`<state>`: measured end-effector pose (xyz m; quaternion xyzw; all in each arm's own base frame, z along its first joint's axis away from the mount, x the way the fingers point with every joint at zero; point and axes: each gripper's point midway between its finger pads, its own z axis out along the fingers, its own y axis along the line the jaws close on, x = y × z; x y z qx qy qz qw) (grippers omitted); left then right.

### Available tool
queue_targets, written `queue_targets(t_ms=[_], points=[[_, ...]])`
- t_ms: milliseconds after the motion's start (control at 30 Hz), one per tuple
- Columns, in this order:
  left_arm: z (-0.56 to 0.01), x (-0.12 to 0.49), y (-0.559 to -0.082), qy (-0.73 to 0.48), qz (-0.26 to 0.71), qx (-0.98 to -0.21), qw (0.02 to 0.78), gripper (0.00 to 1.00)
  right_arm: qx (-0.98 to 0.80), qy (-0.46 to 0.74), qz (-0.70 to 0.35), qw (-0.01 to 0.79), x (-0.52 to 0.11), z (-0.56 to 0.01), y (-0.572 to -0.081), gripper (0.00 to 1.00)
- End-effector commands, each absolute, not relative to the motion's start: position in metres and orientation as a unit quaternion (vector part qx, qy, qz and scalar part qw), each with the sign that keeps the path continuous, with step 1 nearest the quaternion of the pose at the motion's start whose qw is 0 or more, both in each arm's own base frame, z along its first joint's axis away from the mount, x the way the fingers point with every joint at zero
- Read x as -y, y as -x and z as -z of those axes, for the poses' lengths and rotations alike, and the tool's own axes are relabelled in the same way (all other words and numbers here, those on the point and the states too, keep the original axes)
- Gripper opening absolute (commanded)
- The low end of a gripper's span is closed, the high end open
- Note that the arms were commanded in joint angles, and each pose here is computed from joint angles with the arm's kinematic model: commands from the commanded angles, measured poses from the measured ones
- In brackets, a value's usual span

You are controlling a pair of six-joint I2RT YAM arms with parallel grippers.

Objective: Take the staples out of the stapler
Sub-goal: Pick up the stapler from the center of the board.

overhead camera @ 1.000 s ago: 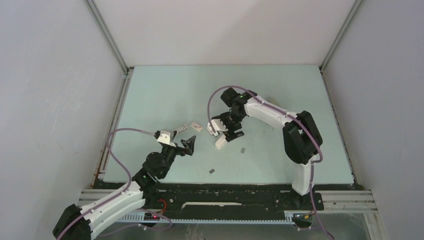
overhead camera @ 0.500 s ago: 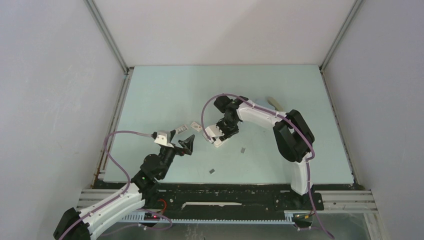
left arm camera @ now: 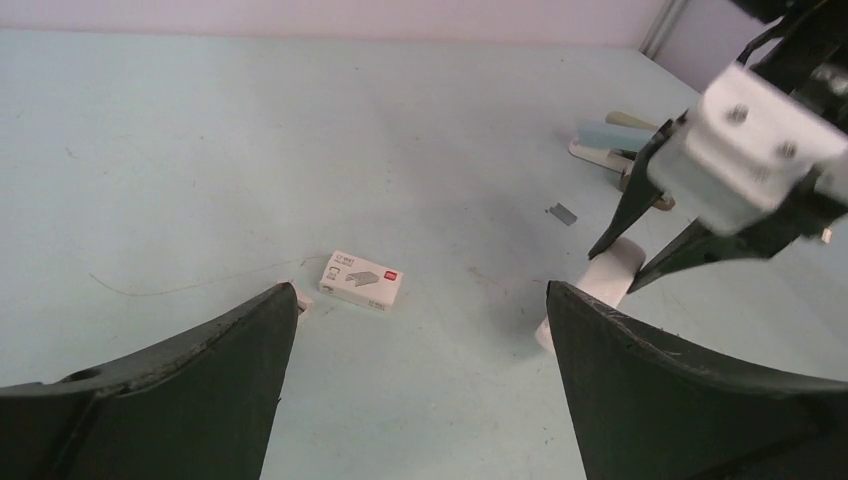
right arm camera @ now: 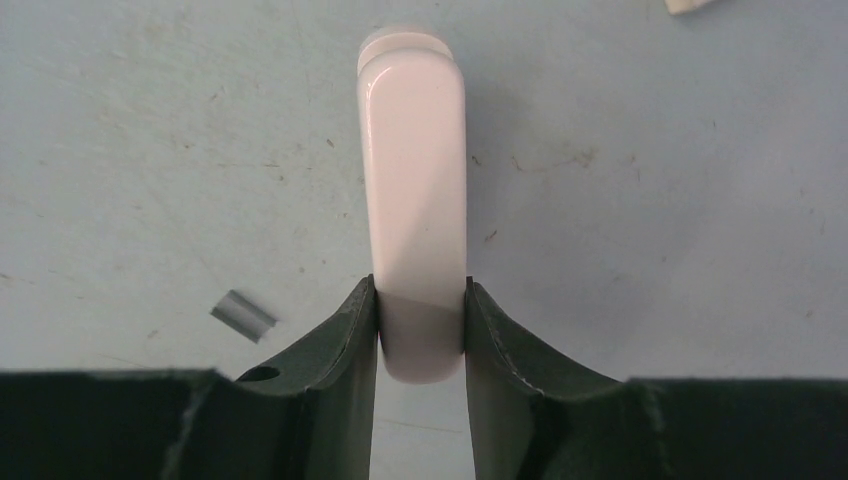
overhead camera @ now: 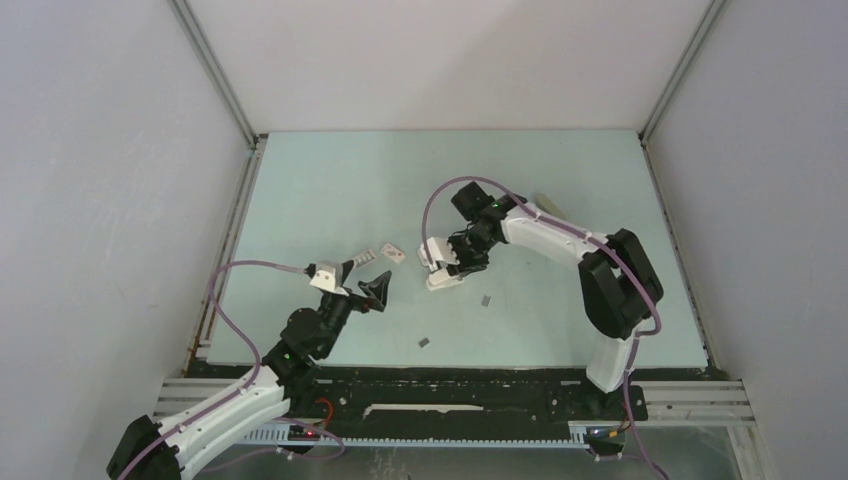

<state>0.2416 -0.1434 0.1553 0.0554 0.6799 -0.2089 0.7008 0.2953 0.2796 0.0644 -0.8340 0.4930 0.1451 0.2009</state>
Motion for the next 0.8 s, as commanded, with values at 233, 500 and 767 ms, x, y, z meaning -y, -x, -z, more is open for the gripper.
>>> queue_targets(t_ms=[233, 500, 767], points=[[-0.169, 0.179, -0.233, -0.130, 0.275, -0.646, 0.700, 1.00, -0.565, 0.692, -0.329, 0.306, -0.277, -0.133, -0.286, 0.00], [-0.175, 0.206, -0.241, -0.152, 0.319, -0.649, 0.673, 1.00, -0.579, 0.644, -0.387, 0.318, -0.265, -0.148, -0.288, 0.00], [-0.161, 0.227, -0.245, -0.189, 0.341, -0.662, 0.640, 1.00, -0.589, 0.632, -0.388, 0.322, -0.259, -0.151, -0.292, 0.00]])
